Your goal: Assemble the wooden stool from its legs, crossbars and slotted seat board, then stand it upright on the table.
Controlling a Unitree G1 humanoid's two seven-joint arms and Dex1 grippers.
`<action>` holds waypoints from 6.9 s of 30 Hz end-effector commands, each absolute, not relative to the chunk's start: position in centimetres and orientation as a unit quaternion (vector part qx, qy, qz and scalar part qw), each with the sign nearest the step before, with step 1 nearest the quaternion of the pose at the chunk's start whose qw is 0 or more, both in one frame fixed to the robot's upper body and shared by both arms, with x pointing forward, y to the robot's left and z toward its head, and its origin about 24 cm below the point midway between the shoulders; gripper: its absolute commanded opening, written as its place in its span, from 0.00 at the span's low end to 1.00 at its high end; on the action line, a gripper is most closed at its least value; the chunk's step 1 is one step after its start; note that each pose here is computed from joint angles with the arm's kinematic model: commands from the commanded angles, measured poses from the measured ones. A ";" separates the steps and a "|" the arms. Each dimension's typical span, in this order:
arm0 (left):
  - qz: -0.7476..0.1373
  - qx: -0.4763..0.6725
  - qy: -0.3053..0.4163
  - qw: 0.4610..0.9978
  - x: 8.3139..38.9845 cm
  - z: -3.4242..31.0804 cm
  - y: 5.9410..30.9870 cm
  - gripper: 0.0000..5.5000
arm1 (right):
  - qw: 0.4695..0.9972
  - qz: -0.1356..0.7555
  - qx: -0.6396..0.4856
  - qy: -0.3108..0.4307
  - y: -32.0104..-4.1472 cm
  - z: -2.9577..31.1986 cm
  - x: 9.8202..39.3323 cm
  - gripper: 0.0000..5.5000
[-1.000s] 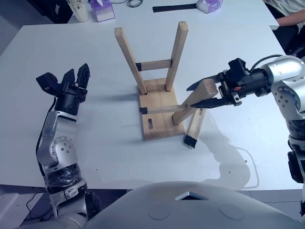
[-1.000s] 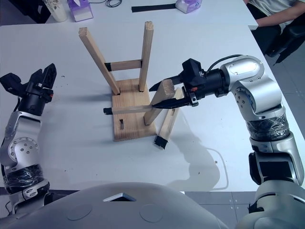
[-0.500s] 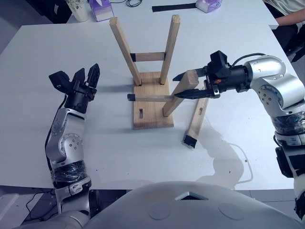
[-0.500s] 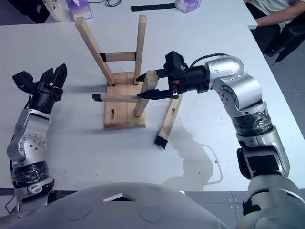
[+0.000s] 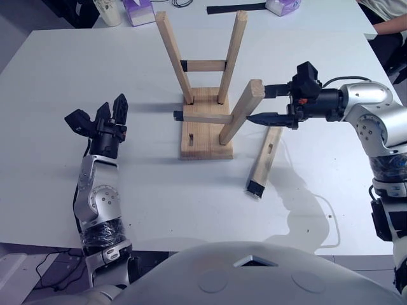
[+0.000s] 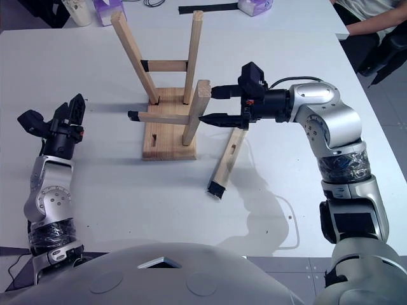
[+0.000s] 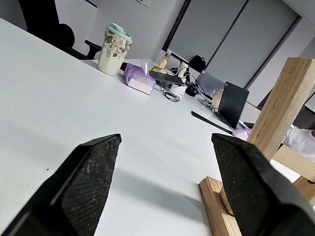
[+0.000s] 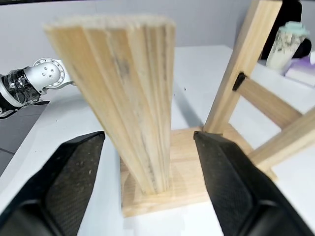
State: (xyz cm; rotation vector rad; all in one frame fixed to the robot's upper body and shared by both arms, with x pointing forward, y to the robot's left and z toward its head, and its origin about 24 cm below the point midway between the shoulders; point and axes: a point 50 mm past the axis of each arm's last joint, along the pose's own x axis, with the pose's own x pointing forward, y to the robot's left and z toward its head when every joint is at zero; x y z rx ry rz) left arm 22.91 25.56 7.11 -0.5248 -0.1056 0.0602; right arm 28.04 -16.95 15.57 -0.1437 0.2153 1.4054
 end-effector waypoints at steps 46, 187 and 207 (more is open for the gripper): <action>0.127 -0.291 -0.010 0.948 18.1 3.1 24.1 0.62 | 0.827 0.477 -0.161 0.250 -23.4 11.6 24.3 0.61; -0.398 0.140 -0.118 0.899 22.5 25.8 29.5 0.37 | 0.841 0.511 0.070 -0.161 -24.9 28.1 30.3 0.62; -0.395 -0.029 -0.103 0.912 21.2 14.9 23.8 0.37 | 0.851 0.503 0.082 -0.125 -23.1 26.8 35.2 0.62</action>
